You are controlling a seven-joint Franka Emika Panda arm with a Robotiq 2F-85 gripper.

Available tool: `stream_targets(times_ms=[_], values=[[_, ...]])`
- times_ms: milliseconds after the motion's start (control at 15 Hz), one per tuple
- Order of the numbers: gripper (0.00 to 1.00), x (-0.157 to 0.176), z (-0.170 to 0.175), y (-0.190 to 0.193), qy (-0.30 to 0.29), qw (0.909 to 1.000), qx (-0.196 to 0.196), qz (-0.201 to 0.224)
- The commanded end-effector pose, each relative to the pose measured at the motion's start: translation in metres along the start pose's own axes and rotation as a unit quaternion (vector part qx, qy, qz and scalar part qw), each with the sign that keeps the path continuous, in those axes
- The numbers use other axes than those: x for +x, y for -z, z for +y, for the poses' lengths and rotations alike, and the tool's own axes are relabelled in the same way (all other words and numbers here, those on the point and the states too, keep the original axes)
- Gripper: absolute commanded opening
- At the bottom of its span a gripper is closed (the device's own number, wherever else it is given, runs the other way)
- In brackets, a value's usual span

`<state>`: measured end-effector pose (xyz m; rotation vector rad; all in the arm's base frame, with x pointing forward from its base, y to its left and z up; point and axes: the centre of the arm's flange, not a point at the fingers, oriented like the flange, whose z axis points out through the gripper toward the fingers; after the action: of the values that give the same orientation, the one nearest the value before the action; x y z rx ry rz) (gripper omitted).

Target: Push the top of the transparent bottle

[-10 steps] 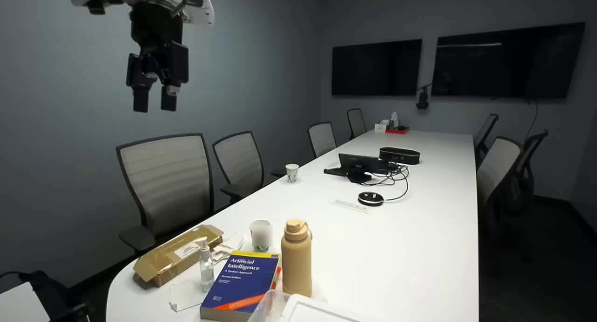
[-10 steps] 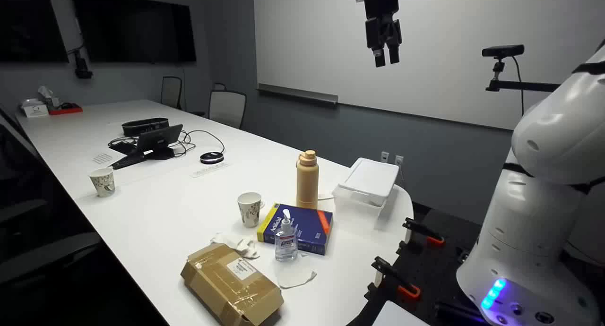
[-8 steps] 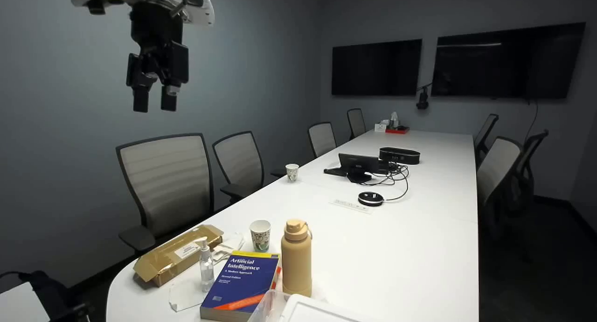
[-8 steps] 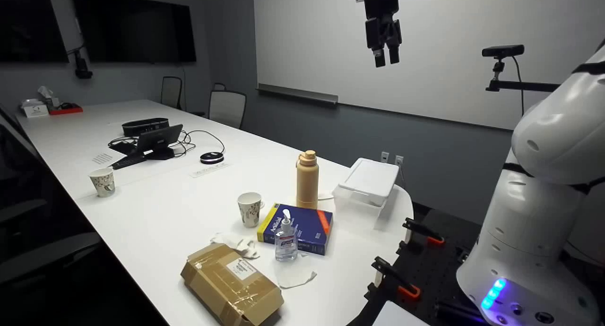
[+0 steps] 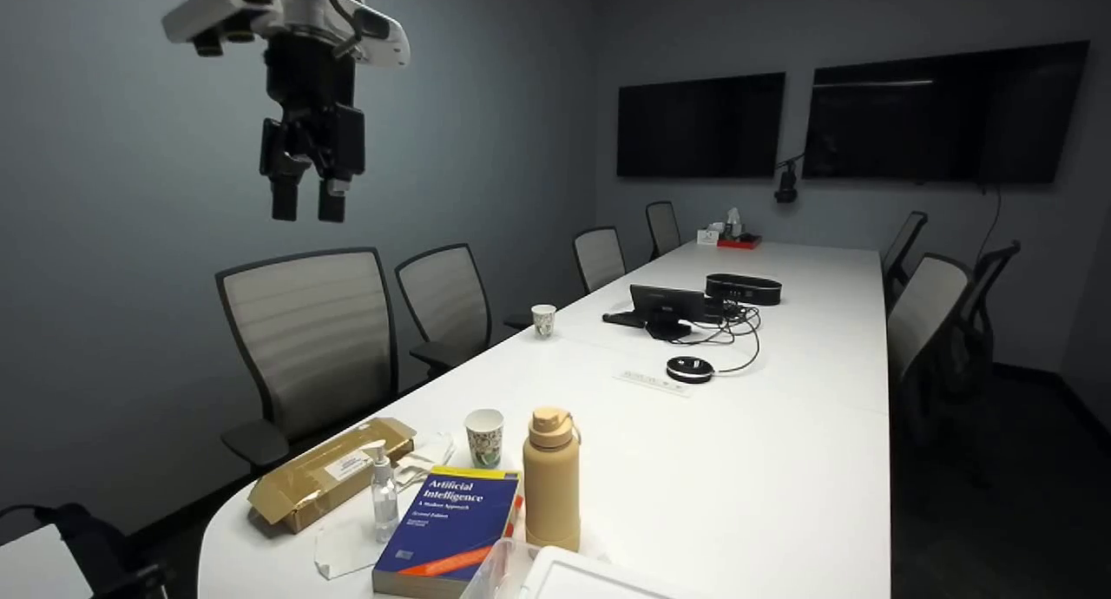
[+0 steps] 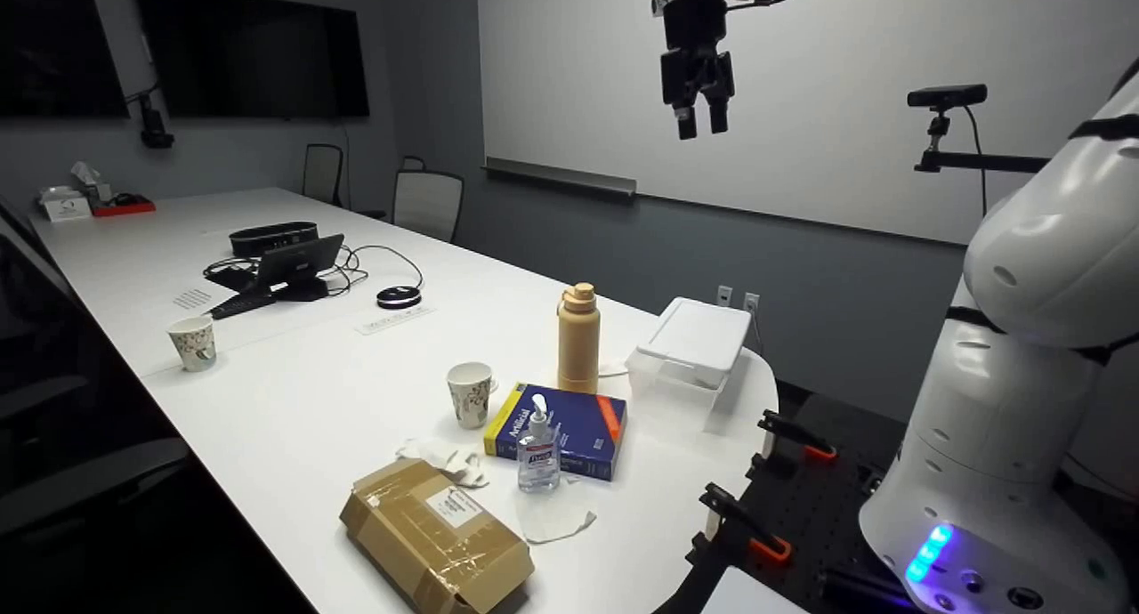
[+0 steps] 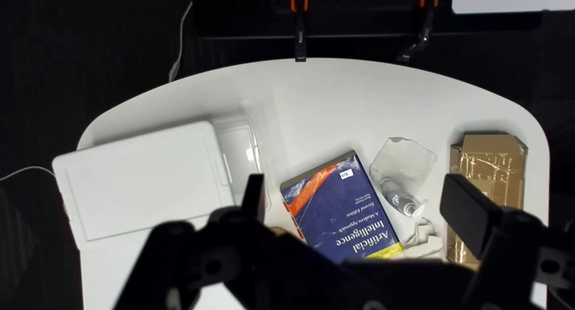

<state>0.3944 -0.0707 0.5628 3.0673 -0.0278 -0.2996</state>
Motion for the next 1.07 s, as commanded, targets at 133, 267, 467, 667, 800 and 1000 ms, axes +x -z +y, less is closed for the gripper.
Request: stream_targets(times_ms=[133,267,467,667,800,1000], values=[[1.0,0.075,-0.079,-0.043,-0.055,0.998,0.023,0.021],[1.0,0.094,-0.113,-0.064,-0.085,0.9957,0.024,0.027],[1.0,0.112,-0.151,-0.097,-0.131,0.99,0.034,0.037],[1.0,0.12,-0.168,-0.133,-0.181,0.9815,0.045,0.043],[1.0,0.124,-0.169,-0.159,-0.201,0.9775,0.049,0.042],[1.0,0.129,-0.166,-0.197,-0.208,0.9757,0.061,0.034]])
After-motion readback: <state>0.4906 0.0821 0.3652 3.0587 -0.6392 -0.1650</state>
